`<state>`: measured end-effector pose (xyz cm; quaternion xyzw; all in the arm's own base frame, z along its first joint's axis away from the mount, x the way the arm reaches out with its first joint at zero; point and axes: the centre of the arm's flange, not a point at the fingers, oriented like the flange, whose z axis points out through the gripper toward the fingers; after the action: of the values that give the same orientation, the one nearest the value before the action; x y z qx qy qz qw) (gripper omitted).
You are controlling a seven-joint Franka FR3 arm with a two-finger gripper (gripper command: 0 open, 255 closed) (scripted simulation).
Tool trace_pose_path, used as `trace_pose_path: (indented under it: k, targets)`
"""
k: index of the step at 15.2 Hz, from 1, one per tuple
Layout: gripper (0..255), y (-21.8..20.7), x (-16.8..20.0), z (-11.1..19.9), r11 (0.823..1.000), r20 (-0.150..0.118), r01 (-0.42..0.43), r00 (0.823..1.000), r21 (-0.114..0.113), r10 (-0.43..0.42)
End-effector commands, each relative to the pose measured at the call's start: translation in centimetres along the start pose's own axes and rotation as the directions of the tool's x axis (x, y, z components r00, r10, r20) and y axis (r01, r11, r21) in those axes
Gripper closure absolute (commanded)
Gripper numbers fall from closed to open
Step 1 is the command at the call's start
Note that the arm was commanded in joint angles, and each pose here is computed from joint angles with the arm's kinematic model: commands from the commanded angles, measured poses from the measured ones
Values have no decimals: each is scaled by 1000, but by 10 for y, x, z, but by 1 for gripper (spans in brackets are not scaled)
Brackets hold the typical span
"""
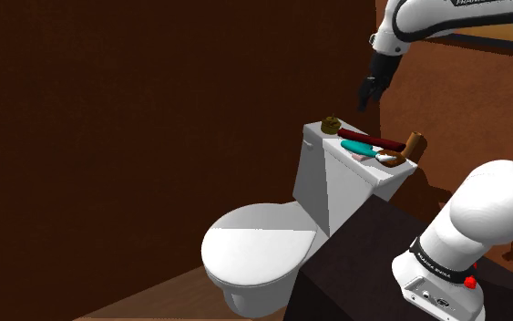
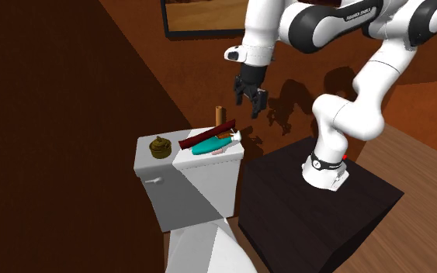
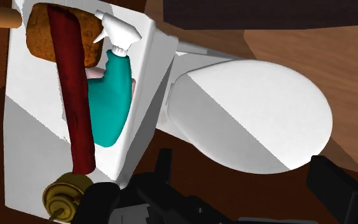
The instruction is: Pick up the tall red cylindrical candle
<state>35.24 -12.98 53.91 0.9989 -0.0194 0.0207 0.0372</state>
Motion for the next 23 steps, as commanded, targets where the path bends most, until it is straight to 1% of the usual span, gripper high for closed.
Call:
trace_pose_path:
  k: [1, 6, 11, 21, 23]
  targets:
    - [0, 20, 4, 18, 1000, 23, -5, 1000, 4, 5]
    - [0, 70, 17, 63, 1000, 82, -20, 996, 13, 18]
    - [0, 120, 25, 110, 999, 140, -35, 990, 21, 31]
    - [0, 219, 32, 205, 997, 256, -66, 965, 34, 55]
    - [0, 221, 32, 213, 997, 259, -67, 964, 34, 56]
